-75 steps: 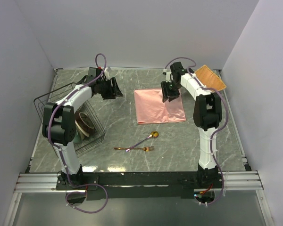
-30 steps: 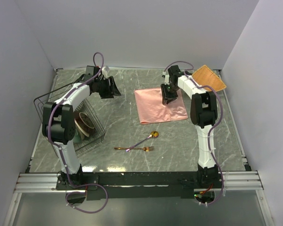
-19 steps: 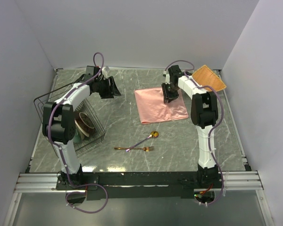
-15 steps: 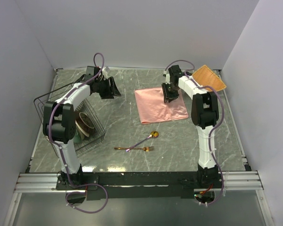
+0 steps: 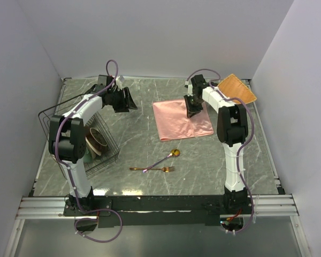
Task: Fold the napkin into a case and place the utensils inside
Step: Pick up the rectangle-folded napkin from the center of the board.
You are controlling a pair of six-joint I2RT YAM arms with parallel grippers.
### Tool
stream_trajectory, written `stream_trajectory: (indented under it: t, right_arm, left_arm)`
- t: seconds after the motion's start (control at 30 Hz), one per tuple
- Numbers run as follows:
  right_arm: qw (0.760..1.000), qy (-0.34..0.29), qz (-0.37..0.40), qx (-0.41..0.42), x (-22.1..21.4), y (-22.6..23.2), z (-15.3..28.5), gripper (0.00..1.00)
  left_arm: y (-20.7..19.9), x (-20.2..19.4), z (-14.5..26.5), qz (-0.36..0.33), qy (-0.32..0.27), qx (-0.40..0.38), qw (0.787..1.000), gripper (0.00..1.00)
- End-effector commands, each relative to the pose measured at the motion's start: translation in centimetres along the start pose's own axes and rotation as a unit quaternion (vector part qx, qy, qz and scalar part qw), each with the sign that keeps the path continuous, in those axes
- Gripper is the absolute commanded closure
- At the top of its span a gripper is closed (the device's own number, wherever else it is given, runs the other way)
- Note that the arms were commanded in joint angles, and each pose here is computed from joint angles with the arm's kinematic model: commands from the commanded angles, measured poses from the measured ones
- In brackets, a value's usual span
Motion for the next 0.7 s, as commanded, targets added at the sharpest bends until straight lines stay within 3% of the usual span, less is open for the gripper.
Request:
stream_trajectory:
  t: [0.0,0.27,0.37,0.43,0.5,0.57,0.67]
  right_arm:
    - [1.0,-0.013,0.01,0.006,0.5,0.4,0.4,0.74]
    - [1.0,-0.005,0.006,0.005,0.4,0.4,0.1,0.69]
    - [1.0,-0.007,0.008,0.006,0.5,0.6,0.1,0.74]
    - [1.0,-0.01,0.008,0.006,0.6,0.5,0.3,0.86]
    - [1.0,-0.011,0.01,0.008,0.7,0.7,0.4,0.89]
    - [1.0,-0.015,0.012,0.009,1.0,0.7,0.8,1.0]
    - [1.0,-0.022,0.012,0.009,1.5,0.7,1.6,1.0]
  left_arm:
    - [-1.3,1.1,0.8,-0.013,-0.013,-0.016,1.0,0.39]
    - [-1.3,1.3,0.7,-0.013,-0.012,-0.016,1.0,0.39]
    - [-1.3,1.3,0.7,-0.015,-0.012,-0.016,1.0,0.39]
    - [-1.3,1.2,0.7,-0.017,-0.011,-0.016,1.0,0.39]
    - [-1.2,1.2,0.6,-0.017,-0.011,-0.015,1.0,0.39]
    - [-1.2,1.2,0.6,-0.018,-0.011,-0.015,1.0,0.39]
    - [-1.3,1.3,0.6,-0.017,-0.012,-0.016,1.0,0.4]
Point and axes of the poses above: each gripper's point midway between its finger pads, its own z axis back along the fingers, its own y axis along the line the jaws close on, x = y × z, the point moved 3 cm from there along z, back along the fingers, and after that the axes turned 15 degrees about z, right-handed, at the moved point
